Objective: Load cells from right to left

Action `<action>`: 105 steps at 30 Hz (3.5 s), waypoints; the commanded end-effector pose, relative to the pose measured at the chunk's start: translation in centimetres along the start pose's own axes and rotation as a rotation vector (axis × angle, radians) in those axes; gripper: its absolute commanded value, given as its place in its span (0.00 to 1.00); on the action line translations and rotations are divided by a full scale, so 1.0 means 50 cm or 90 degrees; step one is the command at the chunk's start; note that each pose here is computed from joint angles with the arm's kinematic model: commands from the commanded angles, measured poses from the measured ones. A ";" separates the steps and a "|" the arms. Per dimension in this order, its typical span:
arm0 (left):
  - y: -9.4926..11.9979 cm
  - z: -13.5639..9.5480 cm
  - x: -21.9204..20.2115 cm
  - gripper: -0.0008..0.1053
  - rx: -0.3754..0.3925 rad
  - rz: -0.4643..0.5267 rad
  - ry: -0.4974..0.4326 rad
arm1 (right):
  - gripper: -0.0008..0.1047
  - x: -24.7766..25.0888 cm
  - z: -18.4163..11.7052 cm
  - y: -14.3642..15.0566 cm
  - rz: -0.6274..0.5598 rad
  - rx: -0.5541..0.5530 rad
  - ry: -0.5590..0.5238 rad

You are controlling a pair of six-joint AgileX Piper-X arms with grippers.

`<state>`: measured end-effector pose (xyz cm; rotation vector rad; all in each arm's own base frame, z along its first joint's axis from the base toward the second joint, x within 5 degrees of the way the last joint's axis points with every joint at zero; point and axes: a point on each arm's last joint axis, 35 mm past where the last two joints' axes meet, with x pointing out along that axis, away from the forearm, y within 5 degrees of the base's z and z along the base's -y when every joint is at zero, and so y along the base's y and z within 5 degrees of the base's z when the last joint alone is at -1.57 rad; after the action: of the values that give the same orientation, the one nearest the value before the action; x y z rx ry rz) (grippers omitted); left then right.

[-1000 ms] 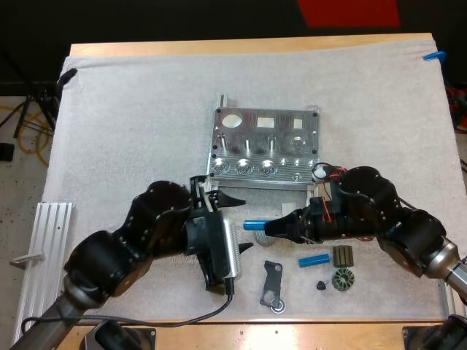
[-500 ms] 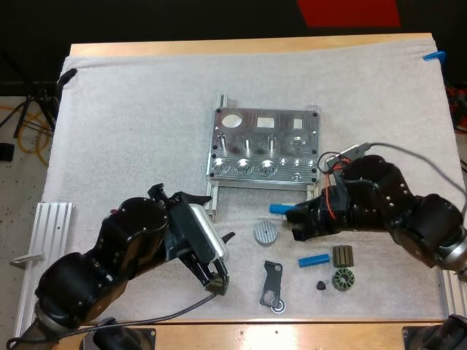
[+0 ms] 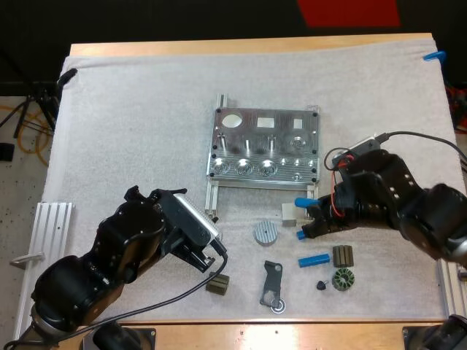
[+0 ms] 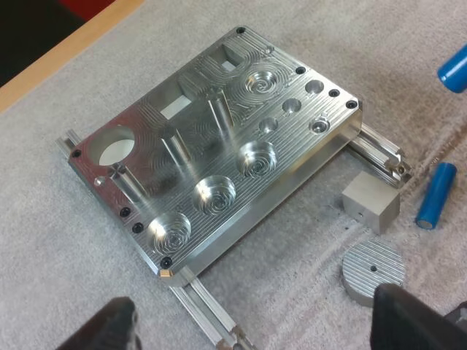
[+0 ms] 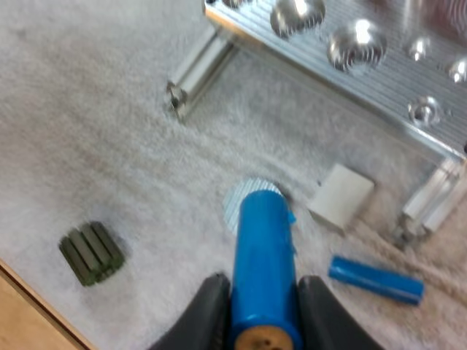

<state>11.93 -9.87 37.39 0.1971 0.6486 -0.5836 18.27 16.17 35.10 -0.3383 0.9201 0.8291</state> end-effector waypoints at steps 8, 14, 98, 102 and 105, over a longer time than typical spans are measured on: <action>0.002 0.002 -0.007 0.62 -0.005 0.018 -0.008 | 0.16 0.014 0.070 -0.063 -0.045 -0.020 0.025; 0.002 0.002 -0.007 0.62 -0.005 0.020 -0.008 | 0.16 0.025 0.125 -0.100 -0.054 -0.059 0.074; 0.012 0.017 -0.007 0.62 -0.042 0.109 -0.056 | 0.16 0.357 0.110 -0.198 -0.139 -0.222 0.346; 0.012 0.017 -0.007 0.62 -0.042 0.109 -0.056 | 0.23 0.358 0.112 -0.198 -0.142 -0.223 0.338; 0.012 0.017 -0.007 0.62 -0.042 0.109 -0.056 | 0.43 0.359 0.115 -0.200 -0.151 -0.222 0.330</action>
<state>12.52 -9.62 37.92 0.1834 0.5742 -0.4217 34.80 21.67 23.53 -0.9732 1.1881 0.6933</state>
